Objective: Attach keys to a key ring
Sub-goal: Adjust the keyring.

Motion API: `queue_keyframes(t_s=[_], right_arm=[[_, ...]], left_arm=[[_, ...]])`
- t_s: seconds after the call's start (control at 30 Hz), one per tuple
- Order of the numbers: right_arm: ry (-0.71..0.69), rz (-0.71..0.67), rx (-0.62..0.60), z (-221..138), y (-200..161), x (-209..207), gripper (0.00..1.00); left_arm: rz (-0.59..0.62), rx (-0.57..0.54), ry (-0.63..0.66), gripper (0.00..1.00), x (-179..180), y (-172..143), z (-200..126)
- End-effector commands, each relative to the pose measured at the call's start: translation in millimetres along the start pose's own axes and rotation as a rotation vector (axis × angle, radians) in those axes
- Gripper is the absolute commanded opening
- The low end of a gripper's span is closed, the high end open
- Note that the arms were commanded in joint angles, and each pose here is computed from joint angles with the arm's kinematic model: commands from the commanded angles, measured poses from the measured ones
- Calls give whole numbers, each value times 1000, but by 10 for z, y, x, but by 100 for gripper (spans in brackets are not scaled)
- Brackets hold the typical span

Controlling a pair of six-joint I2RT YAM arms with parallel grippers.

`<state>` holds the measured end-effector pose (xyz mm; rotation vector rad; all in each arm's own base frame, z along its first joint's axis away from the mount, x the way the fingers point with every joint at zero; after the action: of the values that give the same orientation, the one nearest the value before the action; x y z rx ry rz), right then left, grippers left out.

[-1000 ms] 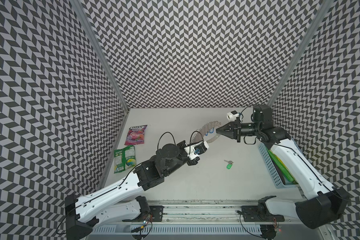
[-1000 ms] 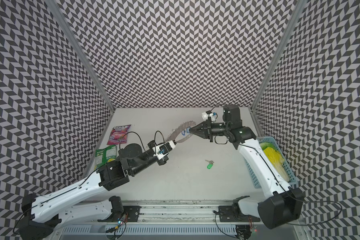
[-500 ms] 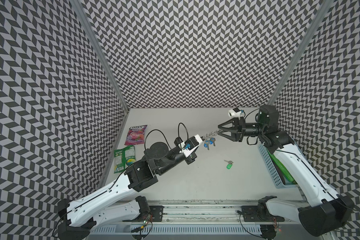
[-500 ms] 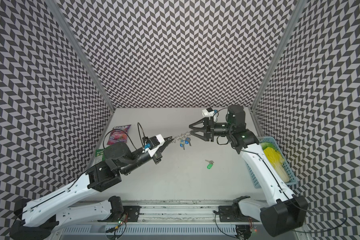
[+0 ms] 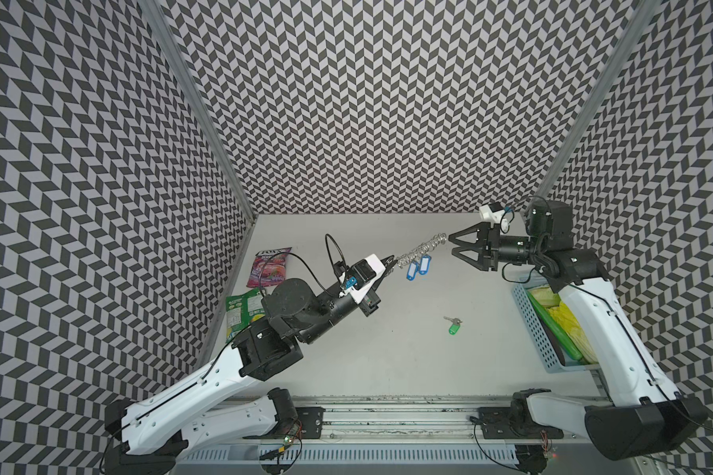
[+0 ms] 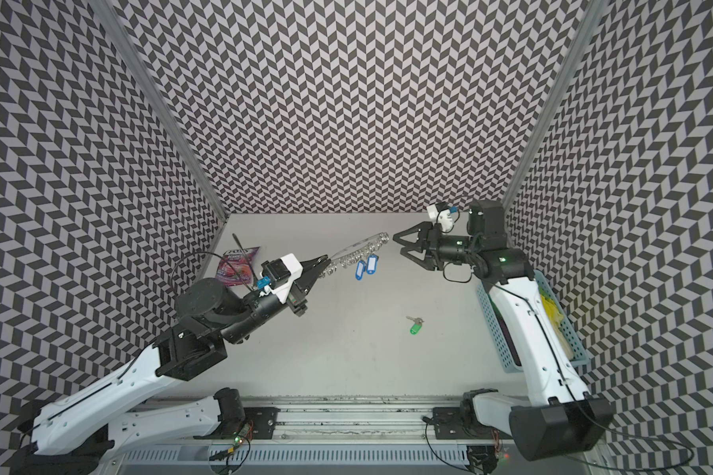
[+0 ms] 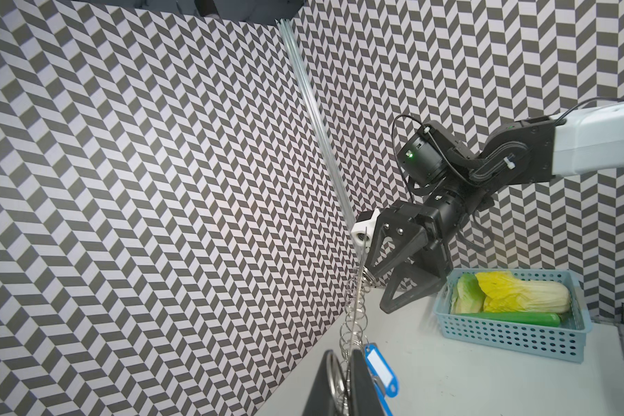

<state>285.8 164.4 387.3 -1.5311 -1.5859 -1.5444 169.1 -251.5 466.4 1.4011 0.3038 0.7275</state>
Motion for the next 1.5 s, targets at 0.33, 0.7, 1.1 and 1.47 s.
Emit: queue_keyframes(t_s=[0.33,0.7,1.1,1.47], right_arm=[[-349,-402,-342,-365,428,-175,61],[-240,-1060,-444,-590,198,678,62],[88,-1464,-248,-483,-657,994,63],[240,-1555,-91,-296,-1084,1116,58]], left_arm=[[-37,31,-29,0,-22,-8,-67],[-60,180,-132,0,-196,-309,-160],[37,252,-176,0,-253,-567,-463],[173,326,-260,0,-399,-772,-399]])
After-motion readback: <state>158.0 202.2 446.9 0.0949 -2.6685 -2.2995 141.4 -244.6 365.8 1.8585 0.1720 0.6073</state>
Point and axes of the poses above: each gripper's point midway between its finger pads, its own z axis out along the fingers, its own x axis along the line the jaws close on, y = z × x, the point moved 2 cm from there along -z, back along the fingers, and after that the axes turned 7 degrees about -z, right-handed, at the moved point
